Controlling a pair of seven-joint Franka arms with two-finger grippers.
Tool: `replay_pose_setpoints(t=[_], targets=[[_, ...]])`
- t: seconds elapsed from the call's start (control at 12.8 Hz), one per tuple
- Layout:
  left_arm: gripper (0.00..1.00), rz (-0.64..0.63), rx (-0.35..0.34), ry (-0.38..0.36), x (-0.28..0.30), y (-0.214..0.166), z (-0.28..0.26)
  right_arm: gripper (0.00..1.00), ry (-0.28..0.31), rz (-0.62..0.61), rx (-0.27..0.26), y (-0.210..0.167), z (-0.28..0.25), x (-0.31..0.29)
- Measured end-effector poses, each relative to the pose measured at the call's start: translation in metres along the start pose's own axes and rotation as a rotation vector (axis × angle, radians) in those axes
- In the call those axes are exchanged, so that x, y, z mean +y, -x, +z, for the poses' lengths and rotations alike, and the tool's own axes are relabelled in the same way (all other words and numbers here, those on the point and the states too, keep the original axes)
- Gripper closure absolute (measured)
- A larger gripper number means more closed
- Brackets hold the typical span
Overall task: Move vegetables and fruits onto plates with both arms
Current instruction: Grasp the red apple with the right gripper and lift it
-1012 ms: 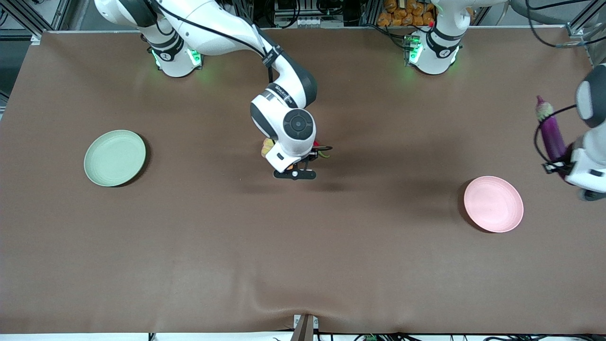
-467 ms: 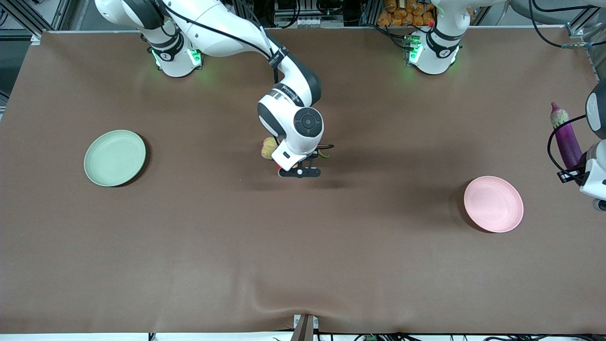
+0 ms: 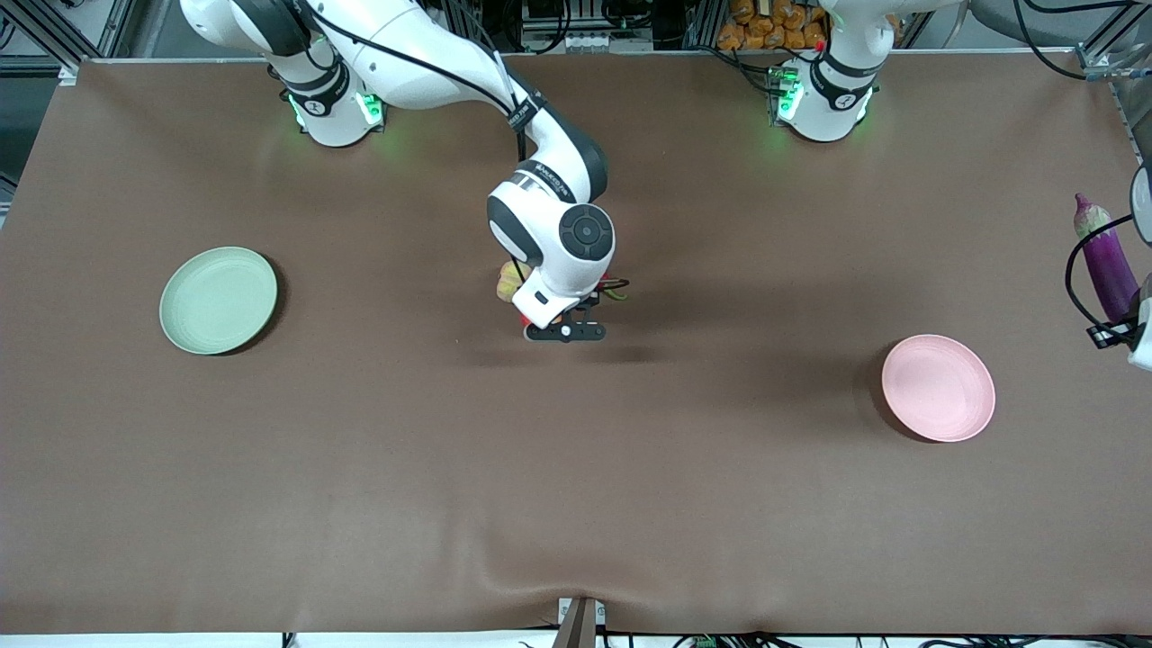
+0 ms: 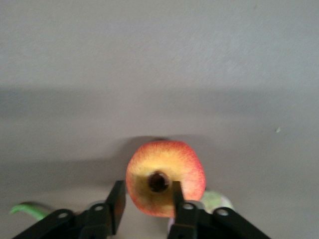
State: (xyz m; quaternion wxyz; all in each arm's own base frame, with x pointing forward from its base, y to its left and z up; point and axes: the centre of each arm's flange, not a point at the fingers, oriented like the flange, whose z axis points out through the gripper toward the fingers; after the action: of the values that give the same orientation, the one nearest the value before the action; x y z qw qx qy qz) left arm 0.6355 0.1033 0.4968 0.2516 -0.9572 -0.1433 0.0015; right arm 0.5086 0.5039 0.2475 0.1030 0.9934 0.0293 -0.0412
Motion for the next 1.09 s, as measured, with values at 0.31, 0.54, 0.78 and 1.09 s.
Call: replay_pose_setpoints(t=[0.31,0.54,0.78,1.09], targets=[[0.62,-0.009,0.069,-0.049,-0.018,0.003,-0.031,0.0,0.085,-0.054,0.017,-0.004,0.03,0.003],[0.62,-0.003,0.098,-0.09,-0.022,0.002,-0.041,0.0,0.152,-0.084,0.011,-0.004,0.053,0.006],[0.62,0.026,0.072,-0.103,-0.006,0.0,-0.026,0.0,0.205,-0.146,-0.018,-0.001,0.069,0.01],[0.62,0.105,0.011,-0.114,0.045,-0.009,0.02,0.07,0.226,-0.151,-0.043,-0.004,0.065,0.017]])
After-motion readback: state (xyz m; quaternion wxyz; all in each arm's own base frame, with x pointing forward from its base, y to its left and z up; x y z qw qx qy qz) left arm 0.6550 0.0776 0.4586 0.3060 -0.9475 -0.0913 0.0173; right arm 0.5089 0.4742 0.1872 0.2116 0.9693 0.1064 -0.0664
